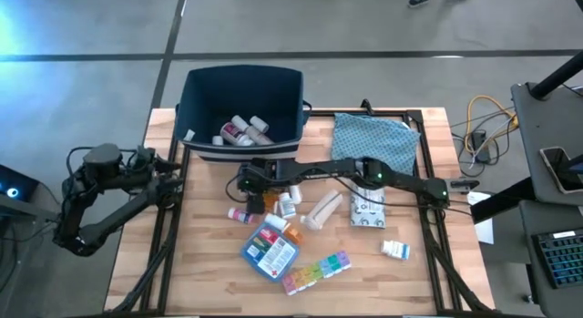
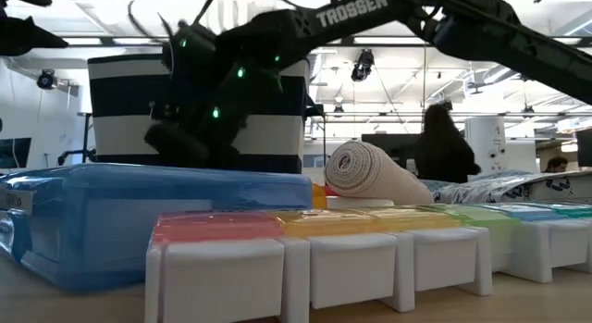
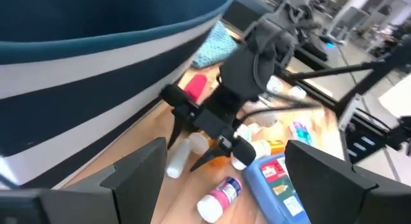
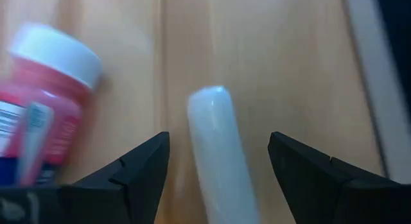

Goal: Pick & place medical supplies in basket/bin
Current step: Put the rolled gauze into the blue bin, then put the pink pill bottle into the blue bin

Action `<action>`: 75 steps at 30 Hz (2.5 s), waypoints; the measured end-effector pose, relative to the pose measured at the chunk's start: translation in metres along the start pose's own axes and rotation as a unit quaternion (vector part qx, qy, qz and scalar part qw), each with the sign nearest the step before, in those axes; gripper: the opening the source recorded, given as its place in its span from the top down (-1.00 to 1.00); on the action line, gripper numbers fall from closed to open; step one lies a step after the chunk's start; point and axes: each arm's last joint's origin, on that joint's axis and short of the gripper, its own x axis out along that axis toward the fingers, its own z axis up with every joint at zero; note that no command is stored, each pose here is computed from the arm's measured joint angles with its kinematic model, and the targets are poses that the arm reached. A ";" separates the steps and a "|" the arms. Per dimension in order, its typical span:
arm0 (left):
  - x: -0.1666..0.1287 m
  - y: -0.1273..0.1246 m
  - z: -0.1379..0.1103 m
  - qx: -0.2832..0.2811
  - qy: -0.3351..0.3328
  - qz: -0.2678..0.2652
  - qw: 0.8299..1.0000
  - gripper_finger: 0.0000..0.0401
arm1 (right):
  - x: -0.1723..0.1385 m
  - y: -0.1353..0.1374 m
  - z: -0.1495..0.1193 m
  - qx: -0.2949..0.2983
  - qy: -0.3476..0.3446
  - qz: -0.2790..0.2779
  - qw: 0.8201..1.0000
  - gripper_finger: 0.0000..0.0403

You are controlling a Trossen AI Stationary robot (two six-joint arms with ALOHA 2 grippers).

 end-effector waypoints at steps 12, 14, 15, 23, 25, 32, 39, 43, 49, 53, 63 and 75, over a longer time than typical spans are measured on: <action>0.000 0.001 0.002 -0.013 -0.007 0.029 0.999 -0.47 | 0.007 -0.001 -0.008 0.008 0.029 0.004 1.000 0.08; 0.000 0.001 0.002 -0.013 -0.007 0.029 0.999 -0.47 | 0.007 -0.001 -0.009 0.009 0.030 0.005 0.999 0.22; 0.000 0.001 0.002 -0.013 -0.007 0.029 0.999 -0.47 | 0.006 -0.001 -0.009 0.011 0.030 0.005 0.999 0.29; 0.000 0.001 0.002 -0.013 -0.007 0.029 0.999 -0.47 | -0.013 0.006 0.005 0.026 0.004 0.002 1.000 0.78; 0.000 0.001 0.002 -0.013 -0.007 0.029 0.999 -0.47 | -0.031 0.008 0.015 0.027 -0.018 0.003 0.999 0.79; 0.000 0.001 0.002 -0.012 -0.007 0.028 1.000 -0.47 | -0.113 0.015 0.054 0.051 -0.122 -0.025 0.991 0.68; 0.000 0.001 0.002 -0.012 -0.007 0.028 1.000 -0.47 | -0.220 -0.005 0.086 0.114 -0.273 -0.154 0.943 0.67; 0.000 0.001 0.002 -0.023 -0.007 0.025 0.999 -0.47 | -0.236 -0.049 0.084 0.191 -0.280 -0.180 0.924 0.66; 0.000 0.001 0.002 -0.039 -0.007 0.024 0.999 -0.47 | -0.235 -0.114 0.063 0.290 -0.212 -0.130 0.924 0.53; 0.000 0.001 0.002 -0.040 -0.007 0.024 0.999 -0.47 | -0.223 -0.131 0.048 0.322 -0.147 -0.118 0.928 0.24; 0.000 -0.001 0.002 -0.034 0.004 -0.011 0.999 -0.47 | -0.251 -0.098 0.057 0.235 -0.170 -0.147 0.946 -0.34; 0.033 0.000 0.054 -0.007 0.001 -0.015 1.000 -0.47 | -0.309 -0.046 0.042 0.166 -0.128 -0.194 0.958 -0.38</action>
